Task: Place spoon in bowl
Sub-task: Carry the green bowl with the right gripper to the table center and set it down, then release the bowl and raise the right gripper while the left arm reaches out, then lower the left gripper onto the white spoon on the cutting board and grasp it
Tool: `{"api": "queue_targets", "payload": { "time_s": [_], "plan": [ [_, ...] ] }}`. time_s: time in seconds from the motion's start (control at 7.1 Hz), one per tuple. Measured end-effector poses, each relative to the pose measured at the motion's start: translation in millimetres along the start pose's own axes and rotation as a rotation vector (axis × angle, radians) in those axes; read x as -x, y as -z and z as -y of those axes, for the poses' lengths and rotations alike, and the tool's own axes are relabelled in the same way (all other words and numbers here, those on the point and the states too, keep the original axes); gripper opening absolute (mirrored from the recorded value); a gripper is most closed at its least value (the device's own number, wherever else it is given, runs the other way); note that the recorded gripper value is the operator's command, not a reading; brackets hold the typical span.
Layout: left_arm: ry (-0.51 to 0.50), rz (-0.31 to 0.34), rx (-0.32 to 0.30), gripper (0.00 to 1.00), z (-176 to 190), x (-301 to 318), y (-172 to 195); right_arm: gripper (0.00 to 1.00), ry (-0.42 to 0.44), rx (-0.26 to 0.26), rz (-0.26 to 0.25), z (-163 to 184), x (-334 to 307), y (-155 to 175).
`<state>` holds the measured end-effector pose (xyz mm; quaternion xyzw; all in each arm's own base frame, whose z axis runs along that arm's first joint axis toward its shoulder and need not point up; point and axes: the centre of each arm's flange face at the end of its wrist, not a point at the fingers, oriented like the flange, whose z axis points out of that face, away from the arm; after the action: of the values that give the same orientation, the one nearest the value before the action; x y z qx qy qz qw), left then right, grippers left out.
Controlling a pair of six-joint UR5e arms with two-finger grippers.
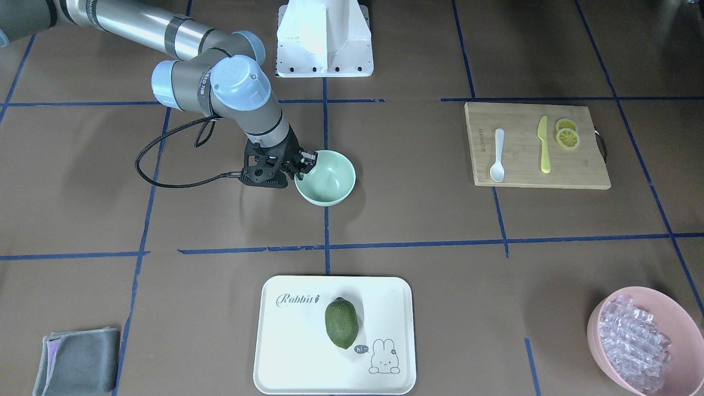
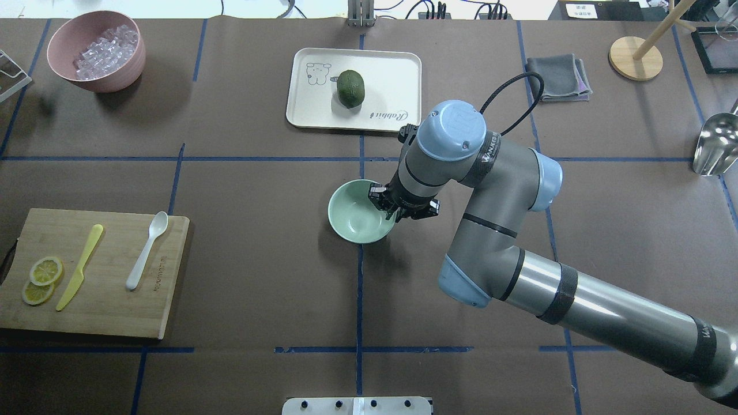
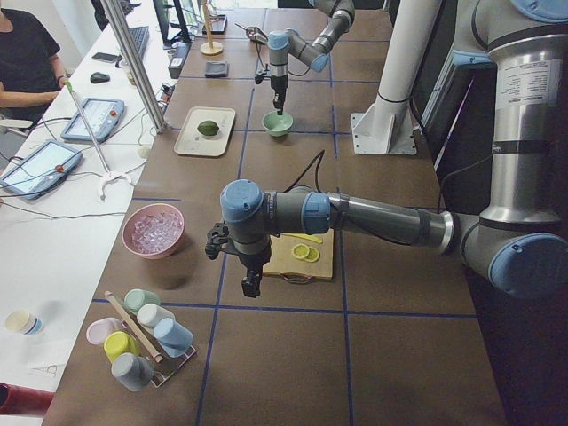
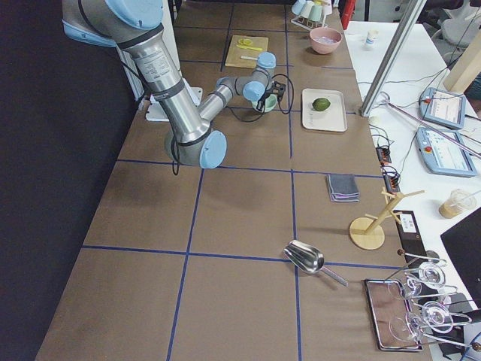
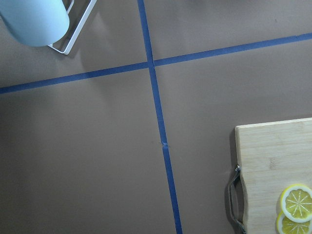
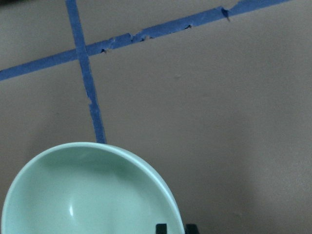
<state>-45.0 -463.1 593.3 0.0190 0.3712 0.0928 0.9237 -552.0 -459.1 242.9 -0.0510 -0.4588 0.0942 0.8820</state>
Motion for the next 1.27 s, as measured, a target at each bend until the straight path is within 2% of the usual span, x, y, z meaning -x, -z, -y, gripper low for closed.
{"api": "queue_targets", "payload": {
  "time_s": [0.28, 0.56, 0.85, 0.99, 1.27],
  "plan": [
    [-0.041, -0.046, -0.015, 1.0, 19.3, -47.8, -10.9, 0.99, 0.002, -0.013, 0.032, 4.4, -12.0, 25.6],
    [-0.069, -0.095, -0.036, 1.0, 38.7, -138.2, -35.5, 0.99, -0.035, -0.034, 0.065, 40.5, -88.3, 88.1],
    [-0.101, -0.151, -0.026, 0.97, 44.7, -225.6, -74.7, 0.99, -0.029, -0.043, 0.059, 83.9, -182.2, 138.3],
    [-0.123, -0.155, -0.018, 0.97, 49.3, -269.0, -92.1, 0.99, -0.003, -0.057, 0.041, 98.1, -229.0, 155.2],
    [-0.195, -0.089, -0.034, 0.91, 53.1, -345.2, -129.4, 0.99, 0.055, -0.073, 0.004, 112.9, -306.2, 175.6]
  ]
}}
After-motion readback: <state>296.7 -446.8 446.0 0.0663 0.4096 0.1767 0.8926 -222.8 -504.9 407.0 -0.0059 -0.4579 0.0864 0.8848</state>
